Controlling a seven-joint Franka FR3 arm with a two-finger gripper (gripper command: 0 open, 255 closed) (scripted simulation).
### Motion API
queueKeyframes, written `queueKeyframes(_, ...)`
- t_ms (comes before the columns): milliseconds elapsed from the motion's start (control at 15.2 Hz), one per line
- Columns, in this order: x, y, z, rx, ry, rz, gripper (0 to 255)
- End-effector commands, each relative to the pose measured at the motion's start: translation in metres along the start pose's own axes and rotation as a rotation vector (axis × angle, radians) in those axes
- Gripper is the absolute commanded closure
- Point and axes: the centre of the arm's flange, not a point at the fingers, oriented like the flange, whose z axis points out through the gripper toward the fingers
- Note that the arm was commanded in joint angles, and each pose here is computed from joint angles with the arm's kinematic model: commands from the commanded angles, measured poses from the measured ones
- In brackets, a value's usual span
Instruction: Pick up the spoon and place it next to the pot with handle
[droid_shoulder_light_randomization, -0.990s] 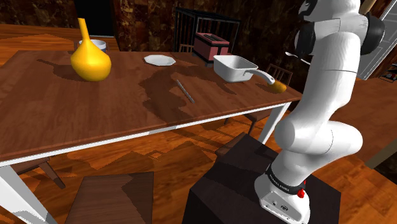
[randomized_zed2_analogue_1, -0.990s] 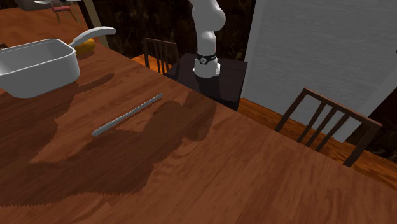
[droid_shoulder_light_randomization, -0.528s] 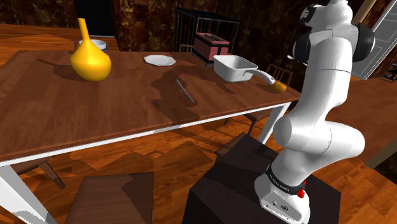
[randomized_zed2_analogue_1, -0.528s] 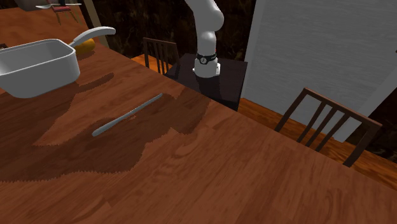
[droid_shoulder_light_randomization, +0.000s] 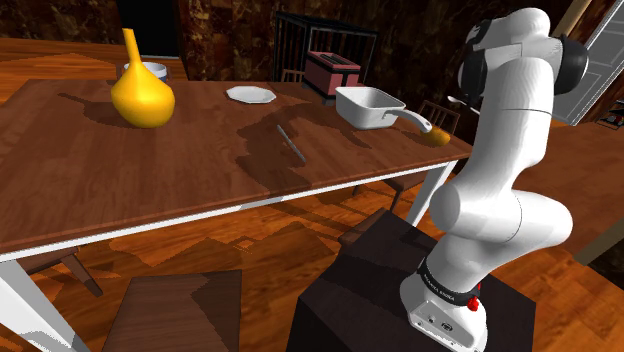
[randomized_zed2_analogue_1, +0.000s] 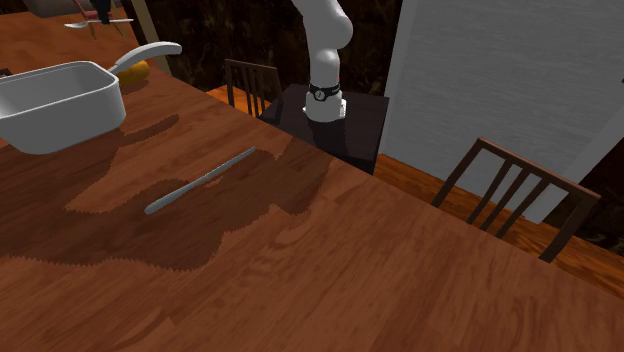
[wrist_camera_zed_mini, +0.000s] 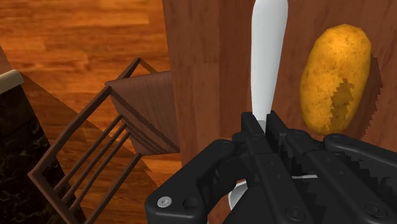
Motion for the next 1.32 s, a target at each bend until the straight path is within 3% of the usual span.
queueKeyframes(0,-0.001,-0.003,0.011,0.0,0.0,0.0,255)
queueKeyframes(1254,-0.015,-0.018,0.109,0.0,0.0,0.0,255)
